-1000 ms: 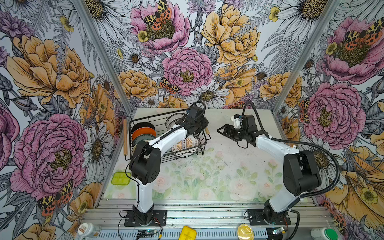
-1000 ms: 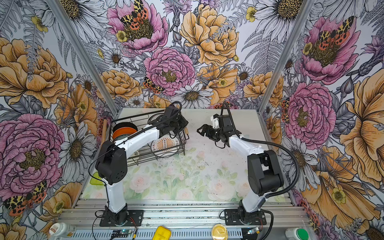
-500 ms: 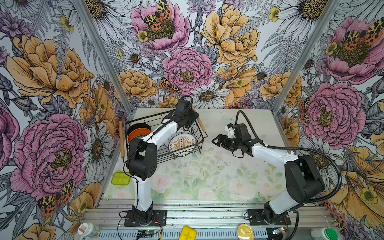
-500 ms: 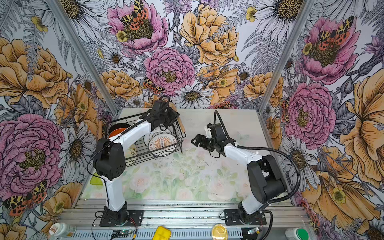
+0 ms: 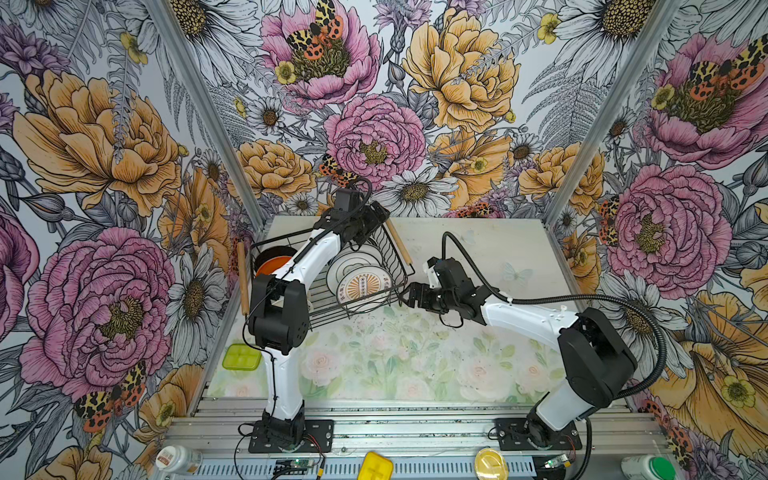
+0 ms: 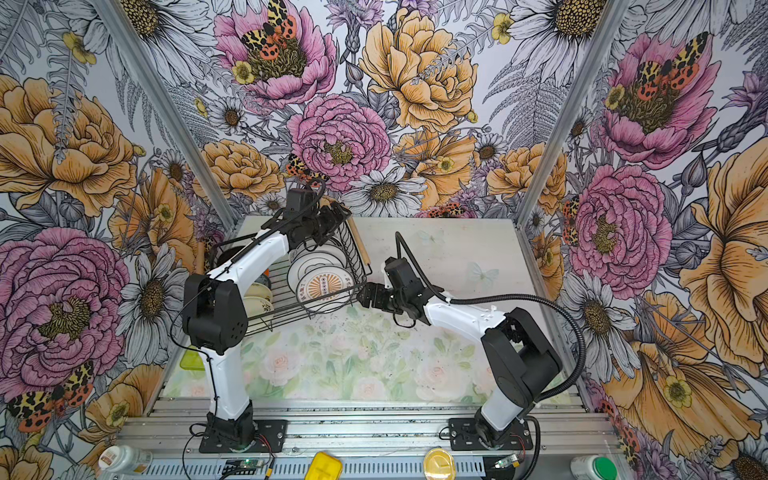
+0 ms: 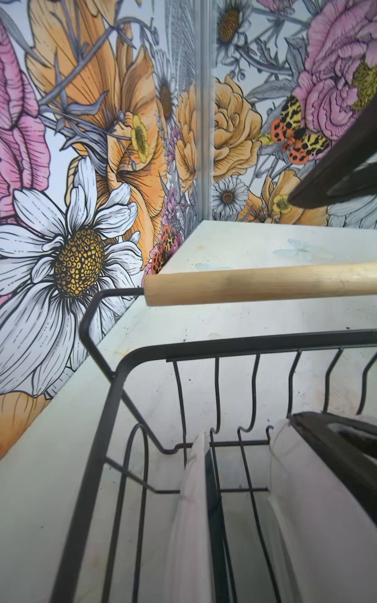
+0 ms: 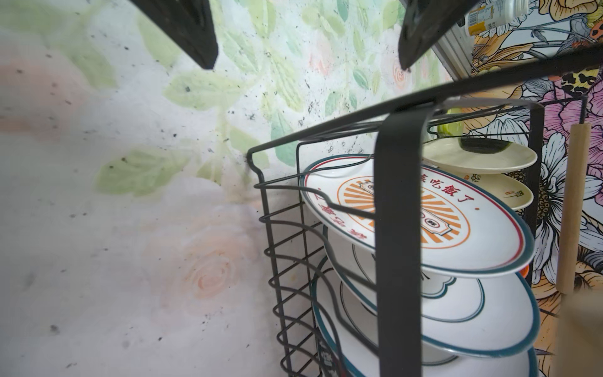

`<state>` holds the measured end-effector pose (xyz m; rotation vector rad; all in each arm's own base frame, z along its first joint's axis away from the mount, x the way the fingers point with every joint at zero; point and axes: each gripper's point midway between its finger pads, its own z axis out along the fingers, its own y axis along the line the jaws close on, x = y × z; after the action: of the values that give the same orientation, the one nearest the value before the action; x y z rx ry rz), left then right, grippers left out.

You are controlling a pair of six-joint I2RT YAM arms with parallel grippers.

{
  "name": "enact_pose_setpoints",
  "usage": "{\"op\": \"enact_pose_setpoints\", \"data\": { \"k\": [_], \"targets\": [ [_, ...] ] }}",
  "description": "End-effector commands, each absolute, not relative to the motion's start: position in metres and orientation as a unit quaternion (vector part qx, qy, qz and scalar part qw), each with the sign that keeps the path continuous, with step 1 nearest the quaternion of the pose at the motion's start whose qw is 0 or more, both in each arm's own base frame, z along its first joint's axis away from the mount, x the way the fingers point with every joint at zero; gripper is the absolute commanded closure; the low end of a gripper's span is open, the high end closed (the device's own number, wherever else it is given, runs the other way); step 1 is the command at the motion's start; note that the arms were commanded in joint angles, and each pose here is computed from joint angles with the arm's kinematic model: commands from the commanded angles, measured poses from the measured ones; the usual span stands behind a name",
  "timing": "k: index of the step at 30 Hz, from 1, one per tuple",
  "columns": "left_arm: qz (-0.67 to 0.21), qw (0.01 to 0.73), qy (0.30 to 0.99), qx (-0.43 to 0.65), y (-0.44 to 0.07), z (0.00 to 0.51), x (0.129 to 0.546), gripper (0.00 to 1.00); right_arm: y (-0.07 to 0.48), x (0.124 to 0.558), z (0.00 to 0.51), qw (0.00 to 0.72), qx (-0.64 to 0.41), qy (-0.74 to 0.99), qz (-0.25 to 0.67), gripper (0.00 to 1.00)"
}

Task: Unload the plates from the dish rack

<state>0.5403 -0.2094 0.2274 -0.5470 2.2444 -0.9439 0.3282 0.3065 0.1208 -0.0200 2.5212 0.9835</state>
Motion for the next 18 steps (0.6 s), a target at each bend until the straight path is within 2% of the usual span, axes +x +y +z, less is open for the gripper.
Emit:
{"op": "enact_pose_setpoints", "data": {
  "k": [1,5,13,18],
  "targets": [
    [-0.348,0.337,0.862,-0.151,-0.203,0.261,0.521,0.01,0.317,0.348,0.131,0.246,0.009,0.902,0.355,0.12],
    [-0.291,0.365,0.875,-0.129,-0.177,0.272,0.505,0.01,0.327,0.359,0.13,0.247,0.007,0.901,0.357,0.12],
    [-0.166,0.474,0.861,-0.076,-0.12,0.329,0.447,0.01,0.34,0.381,0.128,0.248,-0.008,0.899,0.361,0.12],
    [-0.104,0.521,0.844,-0.071,-0.089,0.351,0.406,0.01,0.356,0.389,0.136,0.261,-0.056,0.89,0.37,0.12]
  ]
}}
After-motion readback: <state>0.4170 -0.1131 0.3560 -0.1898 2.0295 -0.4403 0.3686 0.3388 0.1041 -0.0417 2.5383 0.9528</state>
